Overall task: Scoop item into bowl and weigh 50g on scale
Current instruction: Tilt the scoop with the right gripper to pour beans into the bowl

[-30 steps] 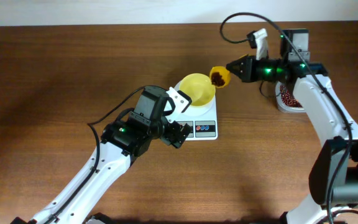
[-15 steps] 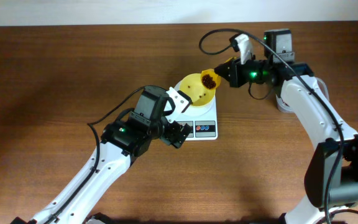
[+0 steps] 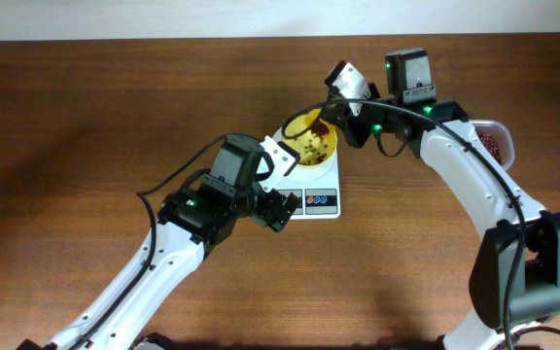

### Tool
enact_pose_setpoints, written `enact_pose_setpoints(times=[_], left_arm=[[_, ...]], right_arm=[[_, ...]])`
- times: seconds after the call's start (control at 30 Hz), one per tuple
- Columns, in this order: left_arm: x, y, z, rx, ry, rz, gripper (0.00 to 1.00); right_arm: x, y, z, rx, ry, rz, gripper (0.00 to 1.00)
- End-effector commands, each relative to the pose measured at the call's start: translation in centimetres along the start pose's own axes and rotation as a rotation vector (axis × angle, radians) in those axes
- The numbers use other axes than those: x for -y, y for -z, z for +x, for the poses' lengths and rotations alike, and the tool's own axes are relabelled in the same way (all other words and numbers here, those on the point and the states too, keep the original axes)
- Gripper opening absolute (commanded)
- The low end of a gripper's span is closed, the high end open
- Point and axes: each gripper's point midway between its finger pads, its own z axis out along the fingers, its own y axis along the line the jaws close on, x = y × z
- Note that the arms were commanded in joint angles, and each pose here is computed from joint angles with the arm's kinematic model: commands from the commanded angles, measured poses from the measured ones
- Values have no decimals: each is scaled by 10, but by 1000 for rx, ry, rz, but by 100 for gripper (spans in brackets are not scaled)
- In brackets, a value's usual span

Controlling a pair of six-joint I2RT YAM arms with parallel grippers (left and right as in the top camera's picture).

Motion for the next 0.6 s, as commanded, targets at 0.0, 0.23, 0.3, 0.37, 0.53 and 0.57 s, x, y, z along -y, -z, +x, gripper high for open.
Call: enact_pose_setpoints(times=[0.0,0.23,0.3,0.37,0.53,0.57], left_arm=[[1,6,-5,24,12,4,99],[1,6,-5,24,12,4,99],[1,6,-5,24,12,4,99],[1,6,-5,24,12,4,99],[1,6,-5,24,12,4,99],[1,6,-5,24,12,4,99]], right_arm=[[1,-1,-7,10,156,3,4],[-9,-4,-6,7,253,-26,4],[-18,-9,-6,1,303,-46,4],[-22,-12,-7,0,314,-55,4],[-17,-13,-5,-22,321,-21,4],[-14,-13,-7,-20,326,-10,4]])
